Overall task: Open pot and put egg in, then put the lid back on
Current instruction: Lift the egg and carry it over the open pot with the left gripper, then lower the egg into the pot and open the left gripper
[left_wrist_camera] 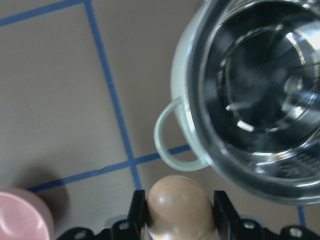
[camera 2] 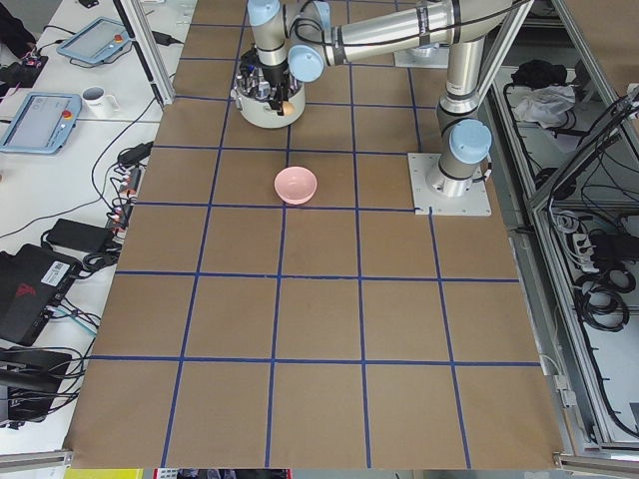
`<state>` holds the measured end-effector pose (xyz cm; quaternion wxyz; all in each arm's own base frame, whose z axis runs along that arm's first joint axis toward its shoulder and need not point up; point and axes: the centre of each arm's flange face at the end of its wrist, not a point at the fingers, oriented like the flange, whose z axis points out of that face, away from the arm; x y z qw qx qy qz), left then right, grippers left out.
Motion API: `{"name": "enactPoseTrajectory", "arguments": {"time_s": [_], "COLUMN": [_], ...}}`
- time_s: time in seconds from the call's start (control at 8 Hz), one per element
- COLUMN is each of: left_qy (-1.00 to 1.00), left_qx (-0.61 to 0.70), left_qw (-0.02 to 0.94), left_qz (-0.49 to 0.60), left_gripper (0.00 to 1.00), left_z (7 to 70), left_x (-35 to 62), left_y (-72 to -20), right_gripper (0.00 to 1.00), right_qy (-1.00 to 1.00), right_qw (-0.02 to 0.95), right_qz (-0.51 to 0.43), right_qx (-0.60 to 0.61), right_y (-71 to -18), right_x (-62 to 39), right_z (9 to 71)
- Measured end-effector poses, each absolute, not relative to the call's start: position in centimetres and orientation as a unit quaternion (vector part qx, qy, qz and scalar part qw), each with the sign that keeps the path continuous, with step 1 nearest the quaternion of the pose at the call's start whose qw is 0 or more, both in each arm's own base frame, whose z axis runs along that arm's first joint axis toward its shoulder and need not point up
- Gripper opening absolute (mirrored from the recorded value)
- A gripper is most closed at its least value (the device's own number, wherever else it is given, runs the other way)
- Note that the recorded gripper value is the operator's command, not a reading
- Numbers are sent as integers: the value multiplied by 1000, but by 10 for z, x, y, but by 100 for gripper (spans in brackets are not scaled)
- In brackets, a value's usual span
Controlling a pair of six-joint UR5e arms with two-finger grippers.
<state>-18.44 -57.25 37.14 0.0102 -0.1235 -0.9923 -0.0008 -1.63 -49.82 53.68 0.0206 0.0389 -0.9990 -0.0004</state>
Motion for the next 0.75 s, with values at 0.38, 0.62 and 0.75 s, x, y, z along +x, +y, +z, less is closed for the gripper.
{"name": "enactPoseTrajectory", "arguments": {"time_s": [0.38, 0.62, 0.75], "left_qy": [-980, -973, -973], "left_qx": [-170, -187, -191], "left_qw": [39, 47, 46], "left_qz": [92, 123, 123], "left_gripper": [8, 6, 7], "left_z": [340, 313, 301], "left_x": [-301, -328, -331], "left_y": [-582, -590, -593], "right_gripper": [0, 0, 0], "right_qy": [-999, -999, -999], "right_qw": [16, 15, 14], "right_qz": [1, 1, 1], "right_qx": [39, 39, 39], "right_y": [-498, -499, -499], "right_x": [-15, -15, -15], "right_z": [537, 537, 537]}}
